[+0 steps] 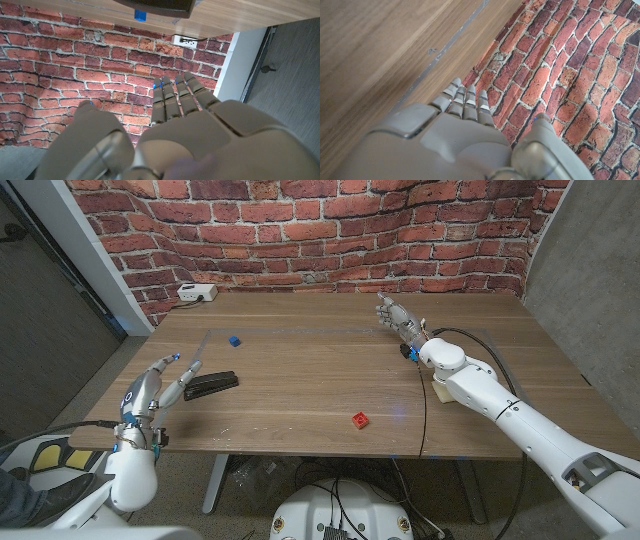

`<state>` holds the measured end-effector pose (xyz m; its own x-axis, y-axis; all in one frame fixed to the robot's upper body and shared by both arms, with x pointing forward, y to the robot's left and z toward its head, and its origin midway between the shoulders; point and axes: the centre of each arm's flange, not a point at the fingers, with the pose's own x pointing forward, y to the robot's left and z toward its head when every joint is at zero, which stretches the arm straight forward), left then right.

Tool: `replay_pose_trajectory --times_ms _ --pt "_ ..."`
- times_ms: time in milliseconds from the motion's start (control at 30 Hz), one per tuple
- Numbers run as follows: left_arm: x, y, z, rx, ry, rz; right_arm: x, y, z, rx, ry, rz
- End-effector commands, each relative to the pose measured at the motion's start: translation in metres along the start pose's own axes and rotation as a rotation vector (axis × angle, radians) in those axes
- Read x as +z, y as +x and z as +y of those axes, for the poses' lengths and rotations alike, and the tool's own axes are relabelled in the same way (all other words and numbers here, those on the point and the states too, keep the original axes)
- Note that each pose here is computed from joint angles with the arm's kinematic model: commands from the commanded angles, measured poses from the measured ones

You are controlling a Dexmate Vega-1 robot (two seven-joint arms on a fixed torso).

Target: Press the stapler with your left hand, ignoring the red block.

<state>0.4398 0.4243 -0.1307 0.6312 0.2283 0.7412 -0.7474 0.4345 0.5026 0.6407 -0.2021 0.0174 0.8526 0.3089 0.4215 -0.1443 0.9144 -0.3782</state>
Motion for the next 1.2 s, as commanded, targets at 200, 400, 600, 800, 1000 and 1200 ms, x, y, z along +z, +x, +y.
replay_pose_trajectory --times_ms 200,400,600,800,1000,1200 --pt "0.017 0.003 0.002 0.000 0.332 -0.056 -0.001 0.005 -0.002 0.009 0.006 -0.001" --pt "0.017 -0.001 -0.002 -0.032 0.356 -0.054 -0.001 0.007 -0.001 0.012 0.012 -0.002" --pt "0.017 -0.003 -0.009 -0.070 0.366 -0.065 -0.001 0.010 0.000 0.028 0.010 0.006" --pt "0.016 -0.004 -0.009 -0.104 0.371 -0.029 0.001 0.013 0.000 0.035 0.005 0.003" --pt "0.015 -0.005 -0.012 -0.131 0.370 -0.020 0.000 0.016 0.002 0.049 0.015 0.003" --pt "0.011 -0.008 -0.017 -0.117 0.324 -0.008 0.000 0.017 0.003 0.050 0.015 -0.001"
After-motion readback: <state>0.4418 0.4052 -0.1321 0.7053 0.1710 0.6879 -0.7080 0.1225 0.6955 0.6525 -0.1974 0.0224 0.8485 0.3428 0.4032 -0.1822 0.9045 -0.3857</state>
